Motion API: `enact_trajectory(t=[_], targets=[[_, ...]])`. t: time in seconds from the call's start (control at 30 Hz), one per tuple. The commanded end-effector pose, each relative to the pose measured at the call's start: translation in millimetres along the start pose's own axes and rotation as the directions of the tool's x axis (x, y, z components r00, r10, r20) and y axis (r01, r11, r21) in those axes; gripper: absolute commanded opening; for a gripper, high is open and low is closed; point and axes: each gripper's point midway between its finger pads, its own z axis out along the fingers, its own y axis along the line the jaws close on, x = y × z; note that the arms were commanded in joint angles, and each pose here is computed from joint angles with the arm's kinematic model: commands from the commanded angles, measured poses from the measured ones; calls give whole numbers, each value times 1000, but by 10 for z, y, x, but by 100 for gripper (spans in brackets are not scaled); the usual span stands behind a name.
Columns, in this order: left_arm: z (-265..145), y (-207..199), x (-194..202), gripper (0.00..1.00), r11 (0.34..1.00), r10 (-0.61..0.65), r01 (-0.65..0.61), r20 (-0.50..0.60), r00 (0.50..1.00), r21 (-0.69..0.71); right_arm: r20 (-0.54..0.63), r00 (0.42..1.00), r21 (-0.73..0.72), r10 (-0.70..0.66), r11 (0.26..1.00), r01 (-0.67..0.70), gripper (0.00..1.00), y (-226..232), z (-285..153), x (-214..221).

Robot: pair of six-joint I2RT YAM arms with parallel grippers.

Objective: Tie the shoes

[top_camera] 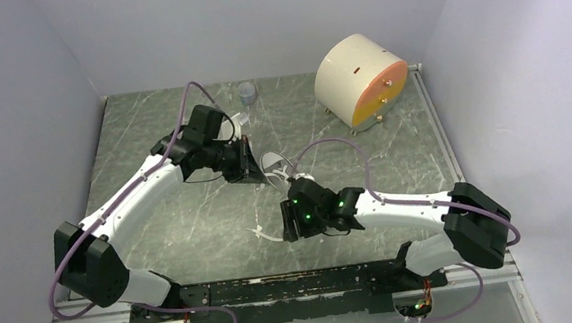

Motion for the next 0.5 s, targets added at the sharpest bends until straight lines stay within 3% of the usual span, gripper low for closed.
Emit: enact_trajectory(t=[0.0,0.2,0.3,0.4,0.47], targets=[[-89,-101,-30,5,998,38,-40,42,998,50,182,982,75,47,995,-61,60,79,73,-235],[-126,-81,6,5,998,51,-52,36,998,37,182,979,208,89,970,-127,56,-149,283,-111],[-134,-47,2,5,997,73,-73,33,997,14,174,983,228,64,968,-104,32,-178,345,-61],[-147,-4,-8,5,997,81,-80,34,996,-16,196,980,212,33,974,-75,23,-143,367,-125],[-154,-17,-16,5,997,77,-77,46,996,-11,182,983,209,-4,977,-34,10,-88,321,-155]])
